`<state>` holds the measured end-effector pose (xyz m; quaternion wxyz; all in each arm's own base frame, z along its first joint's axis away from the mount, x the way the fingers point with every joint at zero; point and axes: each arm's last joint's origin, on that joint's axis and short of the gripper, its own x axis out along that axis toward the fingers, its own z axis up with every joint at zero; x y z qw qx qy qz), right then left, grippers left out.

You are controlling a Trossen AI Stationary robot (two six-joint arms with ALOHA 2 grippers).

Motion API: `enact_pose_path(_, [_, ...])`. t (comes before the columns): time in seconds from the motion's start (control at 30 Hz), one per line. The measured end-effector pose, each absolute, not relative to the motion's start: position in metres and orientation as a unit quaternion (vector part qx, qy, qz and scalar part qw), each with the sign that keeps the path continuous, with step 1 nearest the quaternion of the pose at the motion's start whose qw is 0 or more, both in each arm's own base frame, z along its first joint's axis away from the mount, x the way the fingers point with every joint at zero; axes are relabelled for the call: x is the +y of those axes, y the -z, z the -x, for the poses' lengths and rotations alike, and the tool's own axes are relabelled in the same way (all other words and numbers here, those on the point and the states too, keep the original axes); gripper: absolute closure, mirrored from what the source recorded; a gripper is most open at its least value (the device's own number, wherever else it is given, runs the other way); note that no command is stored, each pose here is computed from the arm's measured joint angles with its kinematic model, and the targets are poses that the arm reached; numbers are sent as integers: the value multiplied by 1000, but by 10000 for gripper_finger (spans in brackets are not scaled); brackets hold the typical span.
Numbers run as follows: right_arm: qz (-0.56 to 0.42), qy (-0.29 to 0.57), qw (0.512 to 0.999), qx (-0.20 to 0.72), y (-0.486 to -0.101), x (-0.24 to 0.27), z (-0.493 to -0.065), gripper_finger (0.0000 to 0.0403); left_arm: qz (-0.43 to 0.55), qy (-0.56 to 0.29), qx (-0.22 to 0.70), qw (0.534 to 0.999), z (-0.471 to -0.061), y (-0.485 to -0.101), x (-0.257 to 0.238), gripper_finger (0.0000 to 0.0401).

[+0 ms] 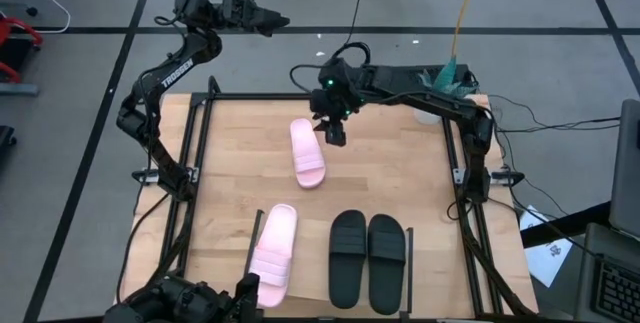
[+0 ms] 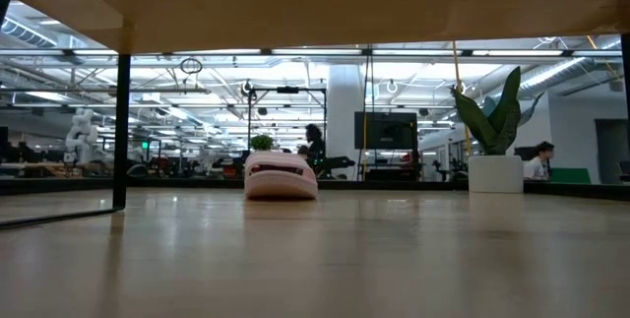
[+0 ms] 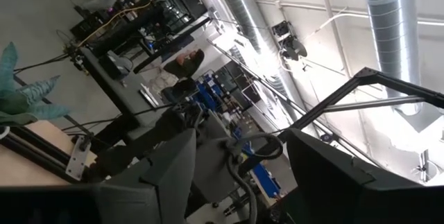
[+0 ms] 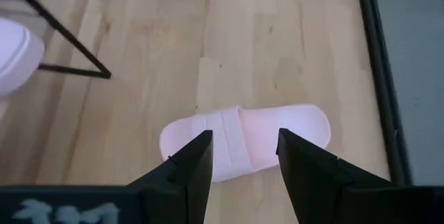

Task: Pick and place slides into the shelf
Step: Put the pink slipper on the shelf

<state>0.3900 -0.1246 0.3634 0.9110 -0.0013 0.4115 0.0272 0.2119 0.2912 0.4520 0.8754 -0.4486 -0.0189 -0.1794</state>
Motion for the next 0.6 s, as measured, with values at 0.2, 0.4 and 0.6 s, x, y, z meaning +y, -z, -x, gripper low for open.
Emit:
enact_pose_path(0.2, [82,-29,916,392,-368,-111,-398,252,446,186,-6,875,-212,-452,291,174])
enact_pose_path(0.4, [124,-2,915,383,-370,-107,-403,252,445,191,3,875,-212,-451,290,174])
enact_pose_path(0.6, [119,-3,916,382,-371,-106,-402,252,445,190,3,875,-212,-451,290,174])
